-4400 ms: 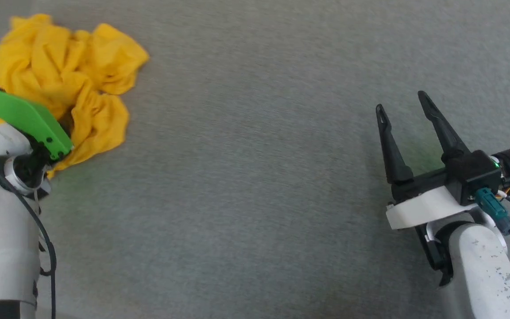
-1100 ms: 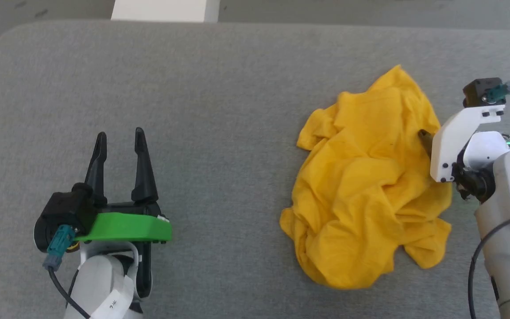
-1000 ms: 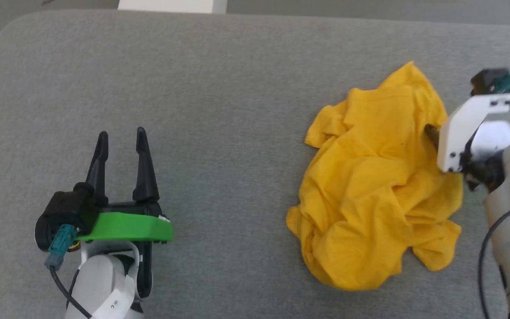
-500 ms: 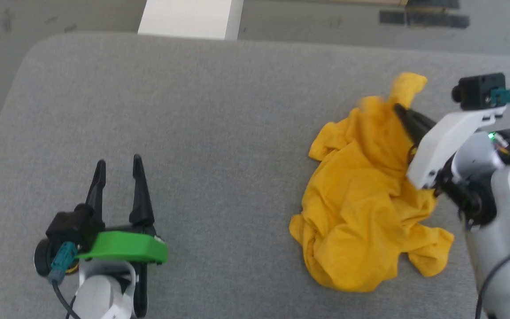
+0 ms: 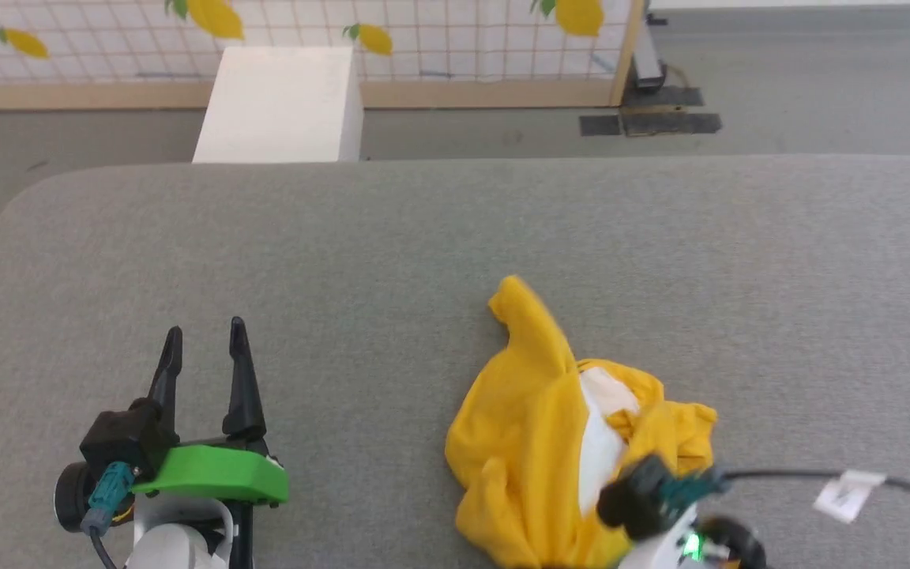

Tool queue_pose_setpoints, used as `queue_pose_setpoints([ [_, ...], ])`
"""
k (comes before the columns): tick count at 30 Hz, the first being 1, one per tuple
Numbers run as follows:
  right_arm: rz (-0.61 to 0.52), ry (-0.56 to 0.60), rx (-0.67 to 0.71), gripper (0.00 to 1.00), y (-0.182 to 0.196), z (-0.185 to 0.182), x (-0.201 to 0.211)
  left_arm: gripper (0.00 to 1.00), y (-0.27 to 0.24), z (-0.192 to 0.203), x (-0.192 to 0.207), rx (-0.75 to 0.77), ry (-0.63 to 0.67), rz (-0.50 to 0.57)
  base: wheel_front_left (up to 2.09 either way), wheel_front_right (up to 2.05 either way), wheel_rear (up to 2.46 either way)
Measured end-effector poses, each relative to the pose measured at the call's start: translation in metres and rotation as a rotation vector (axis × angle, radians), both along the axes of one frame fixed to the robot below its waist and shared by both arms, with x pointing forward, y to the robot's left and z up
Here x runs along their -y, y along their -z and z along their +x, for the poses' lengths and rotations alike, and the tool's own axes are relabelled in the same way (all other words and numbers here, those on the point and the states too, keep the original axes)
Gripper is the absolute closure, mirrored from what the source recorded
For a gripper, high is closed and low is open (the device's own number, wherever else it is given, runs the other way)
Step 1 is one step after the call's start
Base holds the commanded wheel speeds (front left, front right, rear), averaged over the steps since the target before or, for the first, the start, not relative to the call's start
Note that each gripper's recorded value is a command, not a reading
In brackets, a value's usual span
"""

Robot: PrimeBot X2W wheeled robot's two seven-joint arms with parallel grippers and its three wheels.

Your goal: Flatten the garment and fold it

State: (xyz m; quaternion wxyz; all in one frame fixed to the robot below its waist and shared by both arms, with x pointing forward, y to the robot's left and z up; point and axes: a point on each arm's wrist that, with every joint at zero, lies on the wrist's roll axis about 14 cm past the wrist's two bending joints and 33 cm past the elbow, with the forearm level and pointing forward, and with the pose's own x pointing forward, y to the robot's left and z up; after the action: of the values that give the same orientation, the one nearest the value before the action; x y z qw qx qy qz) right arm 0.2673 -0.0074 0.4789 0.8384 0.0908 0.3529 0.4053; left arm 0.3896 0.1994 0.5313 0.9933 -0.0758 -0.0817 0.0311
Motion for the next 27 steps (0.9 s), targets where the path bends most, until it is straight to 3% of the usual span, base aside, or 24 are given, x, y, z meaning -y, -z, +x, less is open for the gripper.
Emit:
queue_pose_setpoints([
  [2, -0.04, 0.017, -0.05, 1.0, 0.018, -0.012, 0.005, 0.0, -0.001, 0.0, 0.005, 0.003, 0.017, -0.001, 0.0, 0.0, 0.0],
  [4, -0.068, 0.052, -0.043, 0.16, 0.025, -0.011, 0.01, 0.0, -0.002, 0.0, 0.009, 0.006, 0.03, -0.002, 0.0, 0.0, 0.0],
  [5, -0.071, 0.077, -0.025, 0.0, 0.025, -0.007, 0.012, 0.0, -0.002, 0.0, 0.01, 0.005, 0.034, -0.002, 0.0, 0.0, 0.0],
  [9, 0.014, 0.219, 0.108, 0.0, 0.001, 0.023, 0.02, 0.0, 0.003, -0.001, 0.015, -0.009, 0.049, -0.003, 0.0, 0.0, 0.0],
  [12, 0.063, 0.389, 0.3, 0.0, -0.031, 0.058, 0.048, 0.0, 0.009, -0.001, 0.022, -0.027, 0.075, -0.006, 0.0, 0.0, 0.0],
  [17, -0.024, 0.633, 0.544, 0.0, -0.055, 0.092, 0.117, 0.0, 0.019, 0.001, 0.048, -0.057, 0.157, -0.02, 0.0, 0.0, 0.0],
  [22, -0.139, 0.753, 0.571, 0.0, -0.039, 0.096, 0.161, 0.0, 0.019, 0.016, 0.113, -0.088, 0.362, -0.019, 0.0, 0.0, 0.0],
  [27, -0.163, 0.808, 0.542, 0.0, -0.022, 0.1, 0.179, 0.0, 0.013, 0.033, 0.18, -0.159, 0.58, -0.014, 0.0, 0.0, 0.0],
])
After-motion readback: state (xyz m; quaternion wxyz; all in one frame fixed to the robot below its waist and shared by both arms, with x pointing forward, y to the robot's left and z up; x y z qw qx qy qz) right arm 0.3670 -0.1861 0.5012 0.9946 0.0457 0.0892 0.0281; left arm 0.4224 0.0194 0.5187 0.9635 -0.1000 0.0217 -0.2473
